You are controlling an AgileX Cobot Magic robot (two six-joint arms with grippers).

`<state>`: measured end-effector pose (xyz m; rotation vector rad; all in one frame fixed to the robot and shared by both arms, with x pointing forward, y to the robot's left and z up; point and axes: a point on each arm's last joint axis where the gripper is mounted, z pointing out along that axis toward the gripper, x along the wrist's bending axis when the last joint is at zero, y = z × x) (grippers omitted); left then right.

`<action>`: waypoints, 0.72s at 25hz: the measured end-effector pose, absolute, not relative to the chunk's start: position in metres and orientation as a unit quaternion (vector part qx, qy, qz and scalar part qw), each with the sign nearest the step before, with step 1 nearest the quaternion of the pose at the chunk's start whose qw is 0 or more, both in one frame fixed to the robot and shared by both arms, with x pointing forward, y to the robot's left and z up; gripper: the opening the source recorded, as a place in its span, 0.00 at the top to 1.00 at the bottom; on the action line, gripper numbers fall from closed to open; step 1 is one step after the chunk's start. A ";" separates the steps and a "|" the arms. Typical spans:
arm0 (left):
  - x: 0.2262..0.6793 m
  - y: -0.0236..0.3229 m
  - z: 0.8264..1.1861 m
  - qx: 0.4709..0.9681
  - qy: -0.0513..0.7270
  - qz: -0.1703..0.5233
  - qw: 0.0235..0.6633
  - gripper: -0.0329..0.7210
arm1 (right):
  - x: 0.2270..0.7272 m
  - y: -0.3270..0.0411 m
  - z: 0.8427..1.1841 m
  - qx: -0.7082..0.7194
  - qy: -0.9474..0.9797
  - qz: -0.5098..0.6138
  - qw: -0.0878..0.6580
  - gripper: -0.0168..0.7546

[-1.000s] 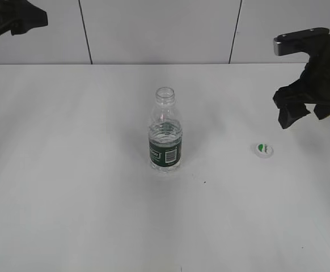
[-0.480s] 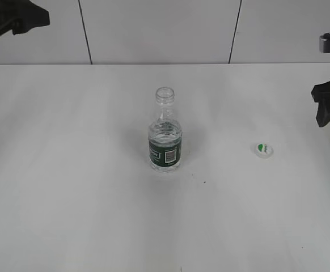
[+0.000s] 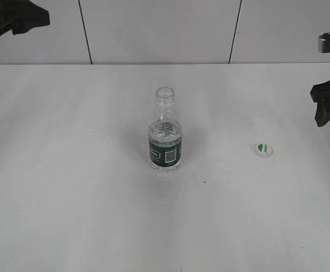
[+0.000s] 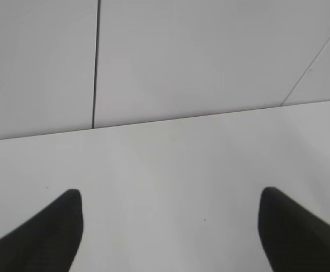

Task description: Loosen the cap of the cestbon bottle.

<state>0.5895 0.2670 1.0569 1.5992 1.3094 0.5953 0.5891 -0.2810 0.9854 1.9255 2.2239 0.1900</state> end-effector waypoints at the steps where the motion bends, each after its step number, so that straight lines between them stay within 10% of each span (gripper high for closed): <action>1: 0.589 0.267 1.057 0.654 0.536 0.244 0.475 0.20 | 0.589 -0.281 0.985 0.650 0.751 0.064 0.097 0.21; 18: 0.589 0.267 1.057 0.654 0.536 0.244 0.475 0.21 | 0.589 -0.281 0.985 0.650 0.751 0.065 0.097 0.21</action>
